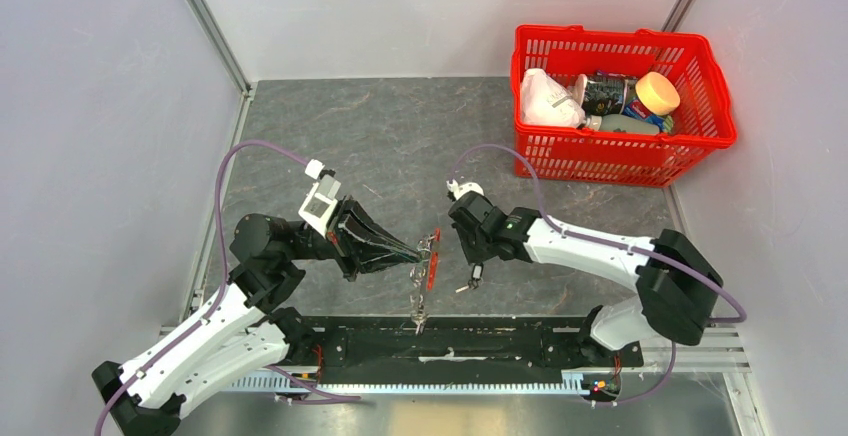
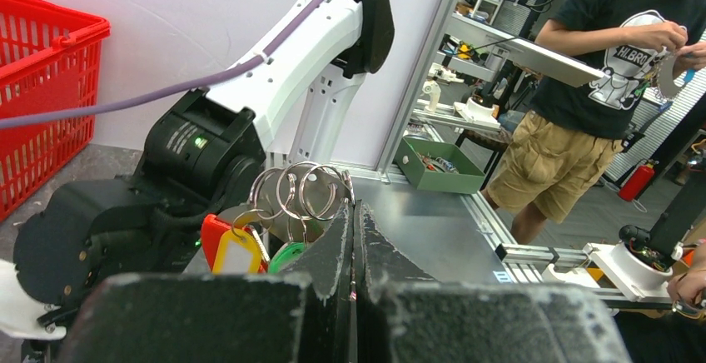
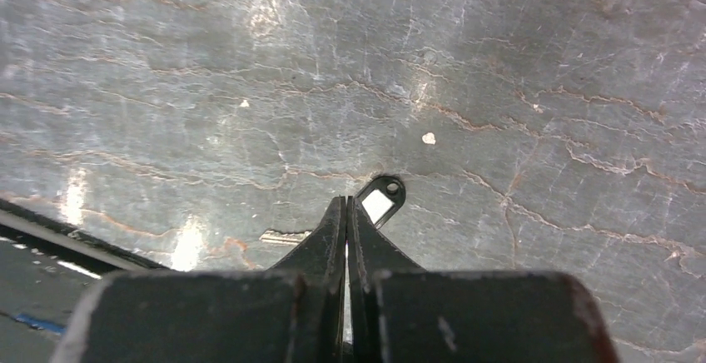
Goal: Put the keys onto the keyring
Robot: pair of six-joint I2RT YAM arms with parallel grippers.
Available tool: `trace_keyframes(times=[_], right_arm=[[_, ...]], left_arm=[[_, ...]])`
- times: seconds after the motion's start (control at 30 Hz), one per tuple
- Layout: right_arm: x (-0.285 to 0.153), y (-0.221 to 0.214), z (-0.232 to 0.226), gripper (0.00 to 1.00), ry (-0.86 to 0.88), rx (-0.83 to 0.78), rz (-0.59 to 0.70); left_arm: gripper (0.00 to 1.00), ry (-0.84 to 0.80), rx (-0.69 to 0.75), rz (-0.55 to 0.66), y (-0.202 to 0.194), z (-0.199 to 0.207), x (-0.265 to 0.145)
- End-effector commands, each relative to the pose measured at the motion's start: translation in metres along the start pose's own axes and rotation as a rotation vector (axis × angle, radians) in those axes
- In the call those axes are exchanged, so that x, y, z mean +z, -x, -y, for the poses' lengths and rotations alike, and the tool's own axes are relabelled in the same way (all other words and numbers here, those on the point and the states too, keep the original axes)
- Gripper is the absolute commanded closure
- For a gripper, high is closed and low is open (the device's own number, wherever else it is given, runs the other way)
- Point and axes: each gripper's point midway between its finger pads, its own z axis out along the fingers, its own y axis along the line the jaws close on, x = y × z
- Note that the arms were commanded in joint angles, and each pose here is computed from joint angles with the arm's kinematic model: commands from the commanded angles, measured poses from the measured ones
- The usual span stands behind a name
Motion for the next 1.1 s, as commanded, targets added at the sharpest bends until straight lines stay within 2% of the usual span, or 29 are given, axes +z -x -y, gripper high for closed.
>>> trace_keyframes(times=[0.0,0.13,0.4,0.57,1.07], right_arm=[[-0.024,0.018,-0.008,0.91,0.038,0.026,0.054],[-0.03,0.004,-0.001,0.7,0.03,0.033,0.022],[-0.04,-0.025,-0.003,0.46,0.104,0.129,-0.005],[-0.035,-0.033,-0.009,0.44,0.148,0.183,0.007],[-0.011,-0.051,-0.008,0.44,0.27,0.208,0.025]], left_arm=[[0.98,-0.035,0.087,0.032,0.015,0.012,0.001],[0.98,-0.033,0.084,0.031,0.015,0.012,0.001],[0.98,-0.033,0.089,0.034,0.016,0.012,0.001],[0.98,-0.033,0.088,0.034,0.015,0.013,0.0],[0.98,-0.034,0.092,0.033,0.014,0.013,-0.001]])
